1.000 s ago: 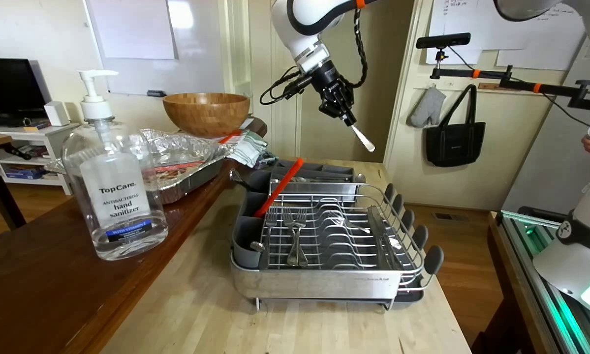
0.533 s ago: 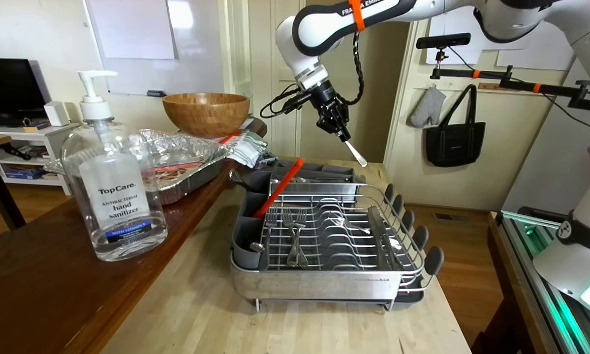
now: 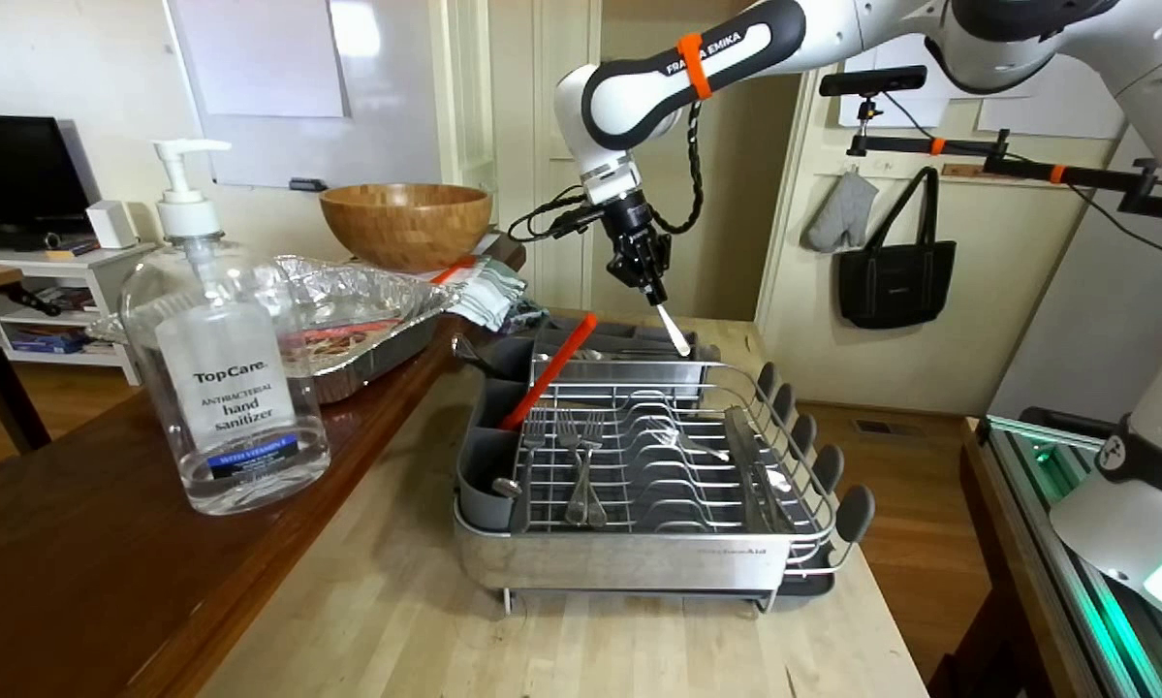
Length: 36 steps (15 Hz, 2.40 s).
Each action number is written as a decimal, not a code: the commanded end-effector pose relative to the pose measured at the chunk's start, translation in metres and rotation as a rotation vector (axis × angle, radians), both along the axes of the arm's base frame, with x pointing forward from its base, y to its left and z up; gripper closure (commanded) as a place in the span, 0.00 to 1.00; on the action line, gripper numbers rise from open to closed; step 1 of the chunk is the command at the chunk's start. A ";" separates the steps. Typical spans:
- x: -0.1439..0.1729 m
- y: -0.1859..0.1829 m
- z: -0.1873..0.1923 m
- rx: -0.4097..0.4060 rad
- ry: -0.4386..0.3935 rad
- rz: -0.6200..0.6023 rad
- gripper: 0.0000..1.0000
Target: Remove two forks from the drying rack and put them on the left side of the utensil holder
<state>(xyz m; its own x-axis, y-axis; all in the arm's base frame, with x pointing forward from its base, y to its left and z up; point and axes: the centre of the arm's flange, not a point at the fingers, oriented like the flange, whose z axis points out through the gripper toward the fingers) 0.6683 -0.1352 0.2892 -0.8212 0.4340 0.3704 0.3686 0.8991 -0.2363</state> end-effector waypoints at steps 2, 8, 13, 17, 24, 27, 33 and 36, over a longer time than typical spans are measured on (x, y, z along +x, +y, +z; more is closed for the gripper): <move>0.001 0.002 -0.003 -0.002 0.008 -0.017 0.89; 0.006 0.025 -0.027 0.002 0.033 -0.034 0.97; 0.012 0.061 -0.054 0.014 0.028 0.019 0.97; 0.021 0.074 -0.066 -0.001 0.047 0.079 0.97; 0.023 0.072 -0.087 -0.045 0.093 0.077 0.97; 0.022 0.060 -0.093 -0.059 0.092 0.065 0.97; 0.003 0.076 -0.049 -0.076 0.054 0.066 0.42; -0.015 0.088 -0.004 -0.108 -0.011 0.074 0.19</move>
<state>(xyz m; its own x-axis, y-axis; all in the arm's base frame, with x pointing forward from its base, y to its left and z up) 0.6851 -0.0586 0.2400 -0.8356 0.4154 0.3593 0.3059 0.8954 -0.3236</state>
